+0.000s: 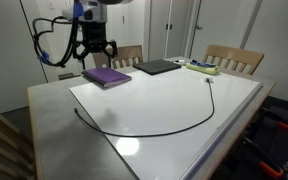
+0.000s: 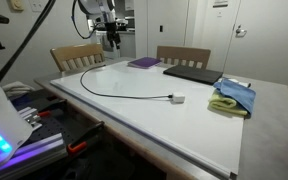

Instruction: Put the charger straight across the board

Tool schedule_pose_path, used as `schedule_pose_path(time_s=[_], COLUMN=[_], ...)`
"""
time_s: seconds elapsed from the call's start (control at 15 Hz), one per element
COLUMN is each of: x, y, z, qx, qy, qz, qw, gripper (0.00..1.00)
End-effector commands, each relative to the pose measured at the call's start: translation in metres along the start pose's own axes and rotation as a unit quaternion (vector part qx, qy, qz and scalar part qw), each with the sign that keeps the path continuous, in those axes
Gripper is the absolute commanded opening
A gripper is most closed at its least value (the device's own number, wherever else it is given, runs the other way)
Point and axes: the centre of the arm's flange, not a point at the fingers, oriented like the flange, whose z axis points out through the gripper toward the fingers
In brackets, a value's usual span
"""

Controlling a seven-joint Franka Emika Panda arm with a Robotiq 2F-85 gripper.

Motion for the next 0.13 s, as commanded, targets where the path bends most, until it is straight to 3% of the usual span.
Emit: schedule_pose_path(time_s=[0.0, 0.07], x=[0.0218, 0.0241], y=[-0.0158, -0.0158], z=[-0.0188, -0.0207], qx=[0.026, 0.021], qy=[-0.01, -0.009], qz=[0.014, 0.014], qw=[0.9995, 0.9997], gripper=[1.0, 1.0])
